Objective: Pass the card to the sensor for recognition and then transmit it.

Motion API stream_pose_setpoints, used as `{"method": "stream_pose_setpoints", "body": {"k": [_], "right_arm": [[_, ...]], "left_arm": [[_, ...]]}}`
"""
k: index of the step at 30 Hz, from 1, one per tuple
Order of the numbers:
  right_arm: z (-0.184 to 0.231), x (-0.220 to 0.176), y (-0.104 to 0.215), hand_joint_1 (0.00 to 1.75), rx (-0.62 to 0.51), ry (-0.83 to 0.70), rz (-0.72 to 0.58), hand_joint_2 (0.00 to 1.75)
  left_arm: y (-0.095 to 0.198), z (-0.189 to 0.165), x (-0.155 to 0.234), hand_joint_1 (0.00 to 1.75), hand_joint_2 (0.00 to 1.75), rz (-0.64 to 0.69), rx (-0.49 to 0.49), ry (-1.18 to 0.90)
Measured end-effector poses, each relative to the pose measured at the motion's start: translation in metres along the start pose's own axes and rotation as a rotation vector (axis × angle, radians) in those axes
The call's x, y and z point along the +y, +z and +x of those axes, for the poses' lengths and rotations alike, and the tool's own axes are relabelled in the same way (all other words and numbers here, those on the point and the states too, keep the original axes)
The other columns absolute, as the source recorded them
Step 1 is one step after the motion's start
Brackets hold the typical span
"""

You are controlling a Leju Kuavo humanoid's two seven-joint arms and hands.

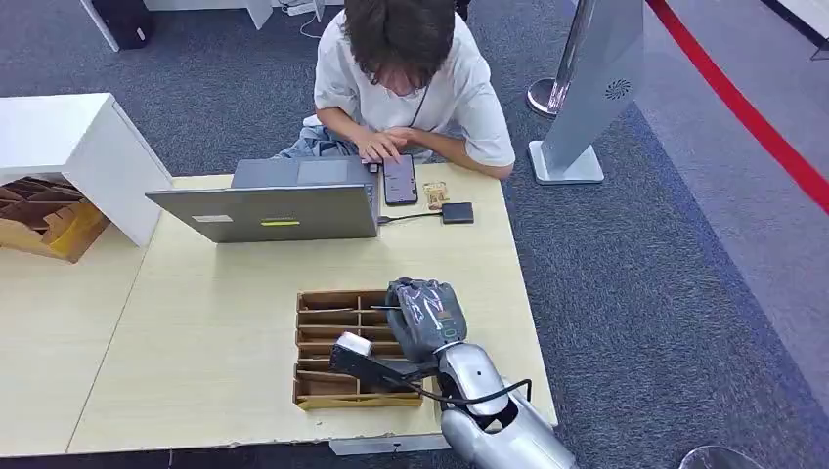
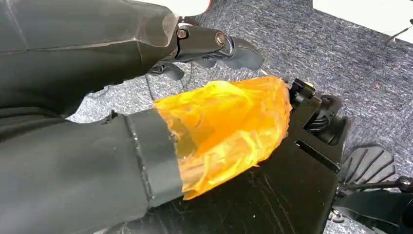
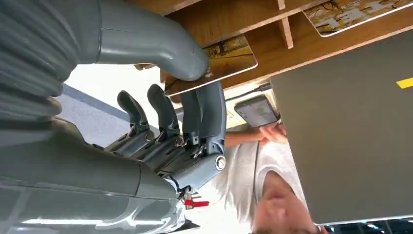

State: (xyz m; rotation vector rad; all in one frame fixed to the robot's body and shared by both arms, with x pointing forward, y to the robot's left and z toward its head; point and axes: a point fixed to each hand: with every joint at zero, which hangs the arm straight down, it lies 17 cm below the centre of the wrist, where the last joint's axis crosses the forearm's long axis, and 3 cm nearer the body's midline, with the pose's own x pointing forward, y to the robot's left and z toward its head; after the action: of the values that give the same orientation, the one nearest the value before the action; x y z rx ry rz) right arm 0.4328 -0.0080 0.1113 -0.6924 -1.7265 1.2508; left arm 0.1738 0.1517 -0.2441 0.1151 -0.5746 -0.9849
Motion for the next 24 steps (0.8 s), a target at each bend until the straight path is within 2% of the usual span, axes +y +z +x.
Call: {"method": "stream_pose_setpoints", "body": {"k": [5,10,15,18,20,24], "right_arm": [[0.0,0.0,0.0,1.43,0.0,0.0,0.0,1.75],[0.0,0.0,0.0,1.38,0.0,-0.001,-0.002,1.75],[0.0,-0.001,0.0,1.41,-0.003,-0.003,-0.01,1.75],[0.0,-0.003,0.0,1.48,-0.007,-0.006,-0.022,1.75],[0.002,-0.005,0.001,1.66,-0.011,-0.014,-0.035,1.75],[0.009,-0.021,0.005,1.75,-0.02,-0.046,-0.091,1.75]], "left_arm": [[0.0,0.0,0.0,0.0,0.0,0.0,0.0,0.0],[0.0,0.0,0.0,0.0,0.0,0.0,-0.001,-0.003],[0.0,0.0,0.0,0.0,0.0,0.0,-0.002,-0.006],[0.0,0.0,0.001,0.0,0.0,0.002,-0.001,-0.005],[0.0,0.0,0.001,0.0,0.0,0.005,0.0,-0.002],[0.001,-0.004,0.0,0.0,0.0,0.013,0.008,0.01]]}}
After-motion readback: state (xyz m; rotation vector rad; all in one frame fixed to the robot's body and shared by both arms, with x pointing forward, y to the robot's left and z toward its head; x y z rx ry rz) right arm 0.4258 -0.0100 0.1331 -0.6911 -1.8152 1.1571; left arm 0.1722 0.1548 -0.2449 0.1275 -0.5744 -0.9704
